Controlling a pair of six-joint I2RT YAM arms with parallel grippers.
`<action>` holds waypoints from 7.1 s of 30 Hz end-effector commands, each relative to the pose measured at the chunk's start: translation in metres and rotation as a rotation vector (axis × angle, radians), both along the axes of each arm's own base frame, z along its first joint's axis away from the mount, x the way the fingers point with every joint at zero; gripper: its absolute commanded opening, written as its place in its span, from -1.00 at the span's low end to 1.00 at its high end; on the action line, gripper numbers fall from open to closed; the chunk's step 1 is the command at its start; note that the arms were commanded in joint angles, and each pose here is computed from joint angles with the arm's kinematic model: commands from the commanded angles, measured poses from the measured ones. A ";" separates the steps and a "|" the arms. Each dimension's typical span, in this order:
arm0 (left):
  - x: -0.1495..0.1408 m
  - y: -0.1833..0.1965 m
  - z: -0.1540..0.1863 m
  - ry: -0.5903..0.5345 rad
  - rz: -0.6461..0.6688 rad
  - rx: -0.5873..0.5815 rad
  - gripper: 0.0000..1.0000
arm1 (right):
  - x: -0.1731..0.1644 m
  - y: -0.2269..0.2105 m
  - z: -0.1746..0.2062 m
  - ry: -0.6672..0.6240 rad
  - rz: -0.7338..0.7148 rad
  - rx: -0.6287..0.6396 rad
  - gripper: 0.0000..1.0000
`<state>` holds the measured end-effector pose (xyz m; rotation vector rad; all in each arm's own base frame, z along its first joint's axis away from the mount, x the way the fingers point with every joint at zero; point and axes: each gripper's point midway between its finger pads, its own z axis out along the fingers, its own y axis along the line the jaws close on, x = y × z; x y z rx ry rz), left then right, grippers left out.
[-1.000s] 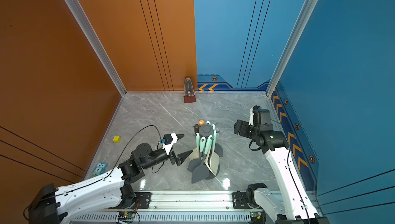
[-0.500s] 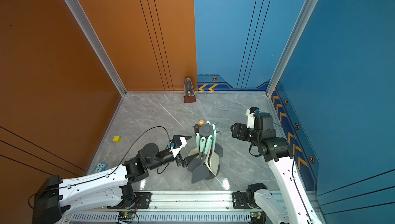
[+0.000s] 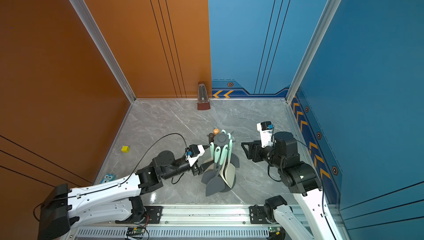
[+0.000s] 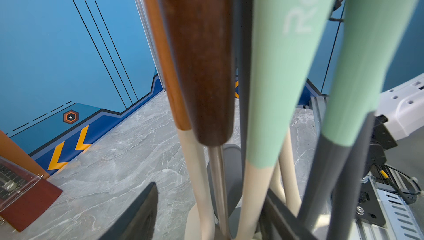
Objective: Take the spatula off the kitchen utensil rack
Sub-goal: Move the rack to the center of the board, then take off the spatula from the rack.
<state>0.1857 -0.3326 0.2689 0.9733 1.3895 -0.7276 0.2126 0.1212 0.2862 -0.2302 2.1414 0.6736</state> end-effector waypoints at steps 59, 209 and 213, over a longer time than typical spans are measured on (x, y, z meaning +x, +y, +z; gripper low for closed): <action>-0.002 -0.020 0.048 -0.043 -0.036 -0.073 -0.59 | -0.031 0.083 0.026 -0.333 0.406 0.010 -0.88; 0.077 0.039 0.035 -0.014 0.209 -0.052 -0.56 | 0.063 0.085 0.073 -0.615 0.201 -0.118 -1.00; 0.076 0.039 0.036 -0.009 0.205 -0.056 -0.58 | 0.064 0.072 0.083 -0.661 0.133 -0.142 -1.00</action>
